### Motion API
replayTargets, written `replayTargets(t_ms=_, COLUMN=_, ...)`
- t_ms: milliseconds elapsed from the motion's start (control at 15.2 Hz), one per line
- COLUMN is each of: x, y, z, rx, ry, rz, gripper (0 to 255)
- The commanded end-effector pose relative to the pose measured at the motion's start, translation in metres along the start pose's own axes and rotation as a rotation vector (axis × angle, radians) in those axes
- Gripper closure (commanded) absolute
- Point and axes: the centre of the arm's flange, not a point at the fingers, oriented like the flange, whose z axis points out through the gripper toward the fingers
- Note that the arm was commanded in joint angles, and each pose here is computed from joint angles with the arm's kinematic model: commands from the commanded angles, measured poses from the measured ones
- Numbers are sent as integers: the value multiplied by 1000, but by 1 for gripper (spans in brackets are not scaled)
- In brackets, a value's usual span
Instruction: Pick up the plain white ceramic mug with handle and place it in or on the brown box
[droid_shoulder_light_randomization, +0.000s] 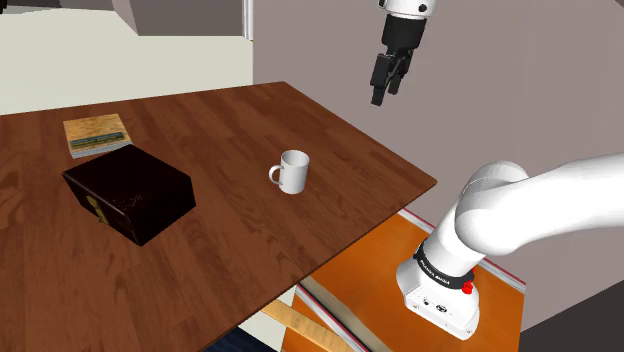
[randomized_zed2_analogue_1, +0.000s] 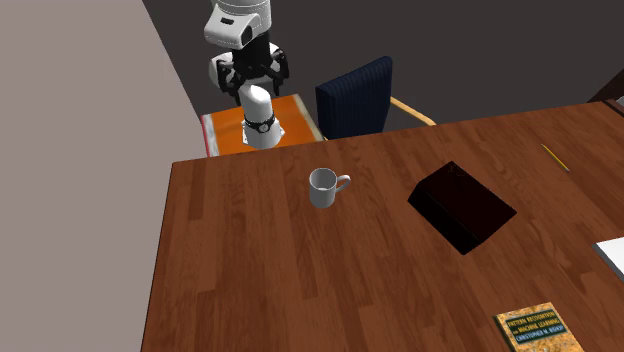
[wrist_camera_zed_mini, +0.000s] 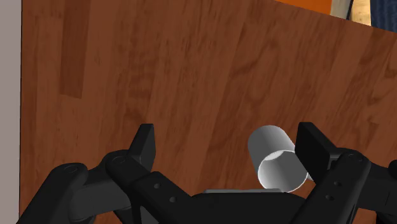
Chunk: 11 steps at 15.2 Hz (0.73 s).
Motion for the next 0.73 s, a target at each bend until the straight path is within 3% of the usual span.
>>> replayTargets(t_ms=0, x=0, y=0, z=0, rx=0, ry=0, rz=0, gripper=0)
replayTargets(t_ms=660, x=59, y=-33, z=101, rx=34, ry=121, rz=-3, gripper=0)
